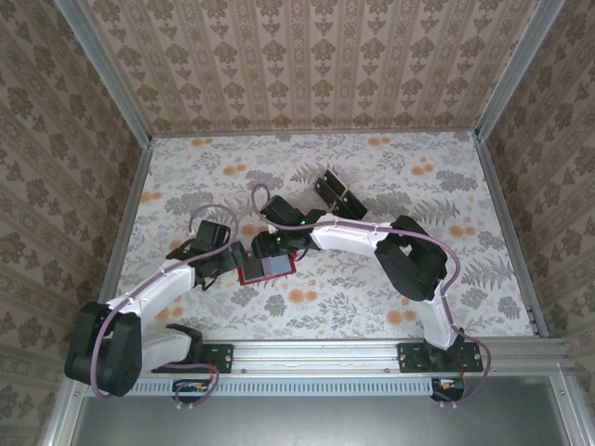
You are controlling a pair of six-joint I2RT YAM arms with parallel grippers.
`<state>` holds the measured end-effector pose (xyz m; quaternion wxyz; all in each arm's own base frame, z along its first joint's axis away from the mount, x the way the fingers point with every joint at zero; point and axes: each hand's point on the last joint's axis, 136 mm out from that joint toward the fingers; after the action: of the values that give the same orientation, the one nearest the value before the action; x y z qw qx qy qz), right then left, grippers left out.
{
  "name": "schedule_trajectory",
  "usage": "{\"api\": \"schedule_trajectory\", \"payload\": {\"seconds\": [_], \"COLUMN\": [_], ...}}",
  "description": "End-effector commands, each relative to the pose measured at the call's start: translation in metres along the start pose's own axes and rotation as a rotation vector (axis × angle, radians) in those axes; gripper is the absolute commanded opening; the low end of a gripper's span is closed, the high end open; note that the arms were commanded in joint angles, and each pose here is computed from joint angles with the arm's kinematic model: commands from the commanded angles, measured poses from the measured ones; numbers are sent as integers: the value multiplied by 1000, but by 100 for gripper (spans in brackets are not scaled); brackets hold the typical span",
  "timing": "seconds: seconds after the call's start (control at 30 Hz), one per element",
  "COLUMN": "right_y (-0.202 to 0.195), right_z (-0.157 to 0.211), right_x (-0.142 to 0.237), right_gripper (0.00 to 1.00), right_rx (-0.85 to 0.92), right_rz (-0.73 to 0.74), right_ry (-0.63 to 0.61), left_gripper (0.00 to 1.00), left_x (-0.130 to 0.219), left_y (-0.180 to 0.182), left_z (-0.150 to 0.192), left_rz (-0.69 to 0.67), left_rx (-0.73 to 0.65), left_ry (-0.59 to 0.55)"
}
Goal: Put the credit cards into the card holder
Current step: Rotate the card holder at the center of the table.
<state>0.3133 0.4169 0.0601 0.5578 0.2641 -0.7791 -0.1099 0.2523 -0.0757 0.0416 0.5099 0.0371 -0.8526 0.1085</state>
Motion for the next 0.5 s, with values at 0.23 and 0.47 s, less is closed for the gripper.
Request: {"api": "schedule_trajectory", "payload": {"seconds": [0.23,0.47], "right_y": [-70,-81], "right_z": [13,34], "right_x": [9,15], "right_gripper": [50,49], "right_rx": [4,-56], "right_rz": [229,226], "right_ry": [-5,9], "left_gripper": [100,100], "left_x": [-3,-3], "left_y": [-9,-13], "left_z": [-7,-10], "left_rz": [25,33], "left_rx": [-16,-29], "left_ry": [9,4]}}
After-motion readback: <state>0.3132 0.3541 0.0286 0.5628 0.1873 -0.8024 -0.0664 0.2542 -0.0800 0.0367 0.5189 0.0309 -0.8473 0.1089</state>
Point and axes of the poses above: each hand's point on the last joint's axis, 136 mm out from that joint toward the fingers, its own x axis back along the fingers, its own y axis along the line the jaws close on, z = x × y, and after that the axes turned 6 degrees about -x, right-handed
